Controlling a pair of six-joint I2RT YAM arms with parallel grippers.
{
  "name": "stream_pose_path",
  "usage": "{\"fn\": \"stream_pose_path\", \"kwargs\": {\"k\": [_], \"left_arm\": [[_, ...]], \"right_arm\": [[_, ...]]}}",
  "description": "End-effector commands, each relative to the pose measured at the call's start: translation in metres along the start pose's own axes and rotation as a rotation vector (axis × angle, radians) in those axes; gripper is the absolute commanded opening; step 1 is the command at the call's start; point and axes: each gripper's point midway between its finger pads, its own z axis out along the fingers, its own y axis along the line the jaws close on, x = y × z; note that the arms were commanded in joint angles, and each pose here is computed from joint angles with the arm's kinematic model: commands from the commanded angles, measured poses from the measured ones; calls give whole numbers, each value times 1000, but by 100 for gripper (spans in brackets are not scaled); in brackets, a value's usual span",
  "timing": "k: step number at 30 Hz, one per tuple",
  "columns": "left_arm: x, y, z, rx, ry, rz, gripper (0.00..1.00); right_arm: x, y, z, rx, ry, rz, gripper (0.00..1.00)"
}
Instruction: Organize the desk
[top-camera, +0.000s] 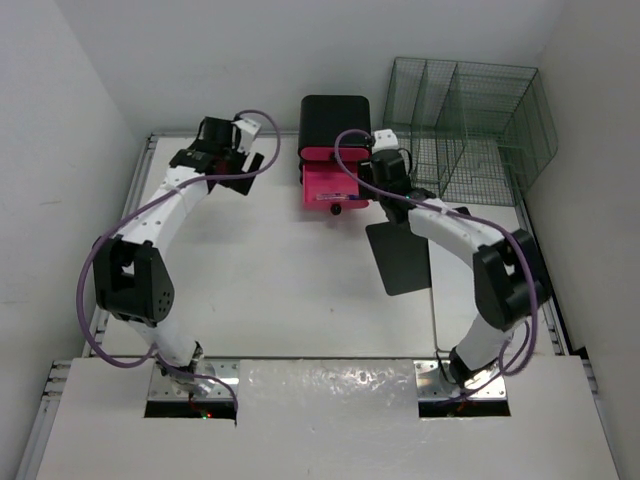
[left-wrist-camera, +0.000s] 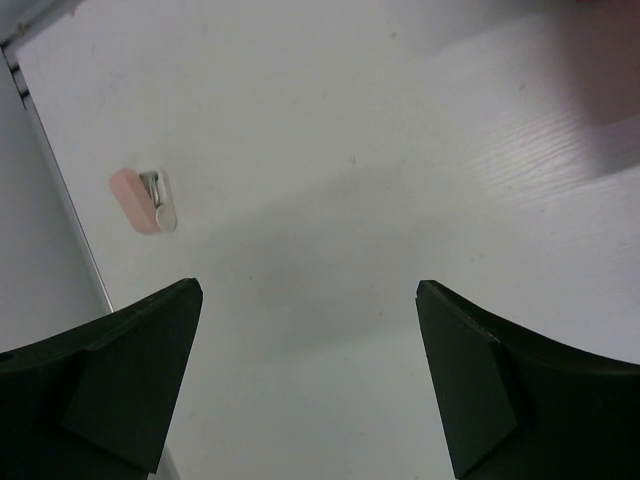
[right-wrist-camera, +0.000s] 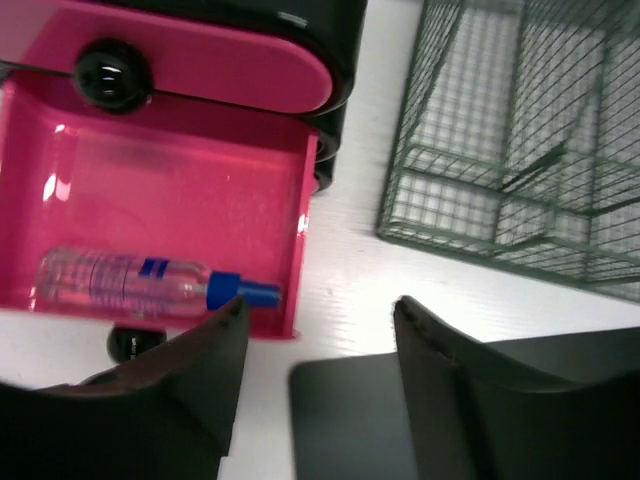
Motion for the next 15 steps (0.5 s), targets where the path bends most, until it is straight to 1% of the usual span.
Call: {"fn": "stream_pose_path", "kwargs": {"k": [1, 2, 3, 4, 6, 7, 8, 9, 10, 11, 12, 14, 15], "left_arm": [[-3, 34, -17, -32, -81, -99, 87], [9, 35, -13, -31, -63, -106, 87], [11, 39, -18, -38, -80, -112, 87], [22, 43, -14, -47, -76, -128, 87], [26, 50, -15, -61, -93, -146, 87], [35, 53, -13, -60, -82, -159, 87], [40, 55, -12, -60, -76, -166, 87], [40, 59, -12, -70, -92, -174, 87], [49, 61, -9, -75, -78, -183, 87], [51, 60, -7, -74, -79, -185, 87], [58, 73, -5, -99, -75, -208, 87], [63, 74, 1, -99, -57, -214, 87], [63, 75, 2, -99, -56, -214, 87]], "right_arm": [[-21, -4, -30, 2, -87, 15, 62], [-21, 9, -33, -45, -91, 26, 65], [-19, 20, -33, -90, -87, 24, 68], [-21, 39, -38, -130, -84, 3, 71], [-12, 46, -37, -76, -72, -40, 72], [-3, 62, -42, -88, -72, -71, 72], [3, 68, -42, -79, -75, -81, 71], [9, 70, -38, -57, -77, -62, 64], [22, 77, -38, -58, -62, -52, 59], [26, 80, -35, -63, -64, -24, 54], [38, 83, -31, -65, -42, 19, 46], [39, 87, -27, -70, -54, 75, 45], [41, 89, -25, -71, -56, 109, 51]]}}
